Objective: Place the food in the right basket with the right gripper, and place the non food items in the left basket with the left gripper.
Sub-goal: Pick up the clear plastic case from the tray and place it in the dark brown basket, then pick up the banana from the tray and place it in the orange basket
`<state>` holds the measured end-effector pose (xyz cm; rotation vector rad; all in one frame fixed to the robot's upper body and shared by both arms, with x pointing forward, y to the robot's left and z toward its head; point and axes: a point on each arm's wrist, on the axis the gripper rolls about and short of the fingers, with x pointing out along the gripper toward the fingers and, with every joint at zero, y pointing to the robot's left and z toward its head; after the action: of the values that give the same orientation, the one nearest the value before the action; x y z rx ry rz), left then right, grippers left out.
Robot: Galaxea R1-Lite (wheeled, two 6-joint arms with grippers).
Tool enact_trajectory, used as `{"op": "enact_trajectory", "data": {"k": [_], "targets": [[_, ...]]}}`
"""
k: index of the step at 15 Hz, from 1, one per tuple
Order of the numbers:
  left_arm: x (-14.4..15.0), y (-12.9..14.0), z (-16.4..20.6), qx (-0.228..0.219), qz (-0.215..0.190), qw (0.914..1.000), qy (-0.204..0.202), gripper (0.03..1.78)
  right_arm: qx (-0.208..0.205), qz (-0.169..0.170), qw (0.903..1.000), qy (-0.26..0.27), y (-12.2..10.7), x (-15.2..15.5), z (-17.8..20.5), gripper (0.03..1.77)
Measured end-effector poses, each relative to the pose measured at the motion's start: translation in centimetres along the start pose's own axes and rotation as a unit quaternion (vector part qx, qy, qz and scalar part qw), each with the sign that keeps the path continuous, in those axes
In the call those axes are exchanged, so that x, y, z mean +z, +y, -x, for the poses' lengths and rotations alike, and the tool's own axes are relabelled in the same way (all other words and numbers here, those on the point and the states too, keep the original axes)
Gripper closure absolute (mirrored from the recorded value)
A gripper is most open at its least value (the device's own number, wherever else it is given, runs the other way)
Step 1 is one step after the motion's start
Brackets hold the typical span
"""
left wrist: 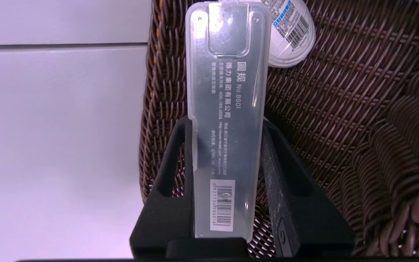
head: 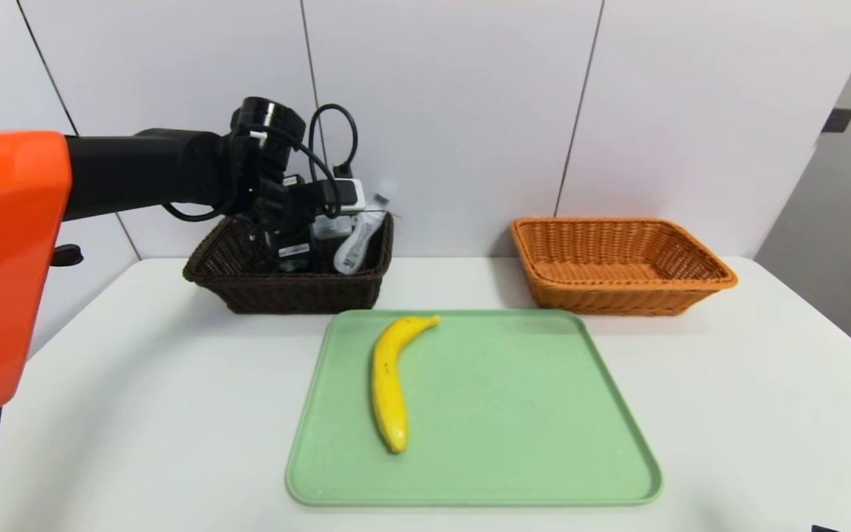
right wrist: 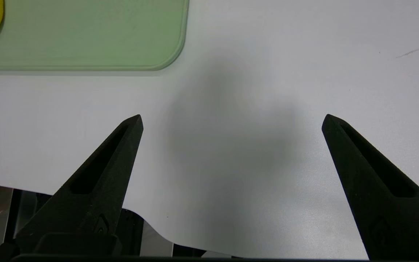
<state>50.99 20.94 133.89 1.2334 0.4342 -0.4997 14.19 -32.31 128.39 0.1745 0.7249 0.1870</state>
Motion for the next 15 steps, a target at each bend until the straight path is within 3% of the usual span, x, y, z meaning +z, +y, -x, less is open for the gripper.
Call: {"op": "enact_trajectory", "data": {"k": [3,7,10,12,13,15], "targets": [[0.1,-0.3,-0.2,-0.006,0.015,0.9999,0.003,0.85,0.0,0.0,1.0,0.0,0.0,0.0,0.0,0.1],[0.4,-0.4,0.5,-0.017,0.063,0.9979,0.004,0.55,0.0,0.0,1.0,-0.002,0.0,0.0,0.0,0.1],[0.4,0.4,2.8,-0.009,0.14,0.9901,0.0,0.41,0.001,0.001,1.0,-0.007,0.1,0.3,0.2,0.1],[0.4,1.1,5.0,0.0,0.22,0.9754,-0.005,0.34,0.004,0.004,0.9998,-0.017,0.3,1.1,0.6,0.1],[0.2,1.4,6.7,-0.002,0.268,0.9633,-0.003,0.31,0.004,0.004,0.9998,-0.018,0.4,1.5,0.7,0.1],[-0.4,1.7,10.3,-0.011,0.365,0.9307,0.009,0.27,0.006,0.007,0.9997,-0.021,0.7,2.6,0.9,0.1]]}}
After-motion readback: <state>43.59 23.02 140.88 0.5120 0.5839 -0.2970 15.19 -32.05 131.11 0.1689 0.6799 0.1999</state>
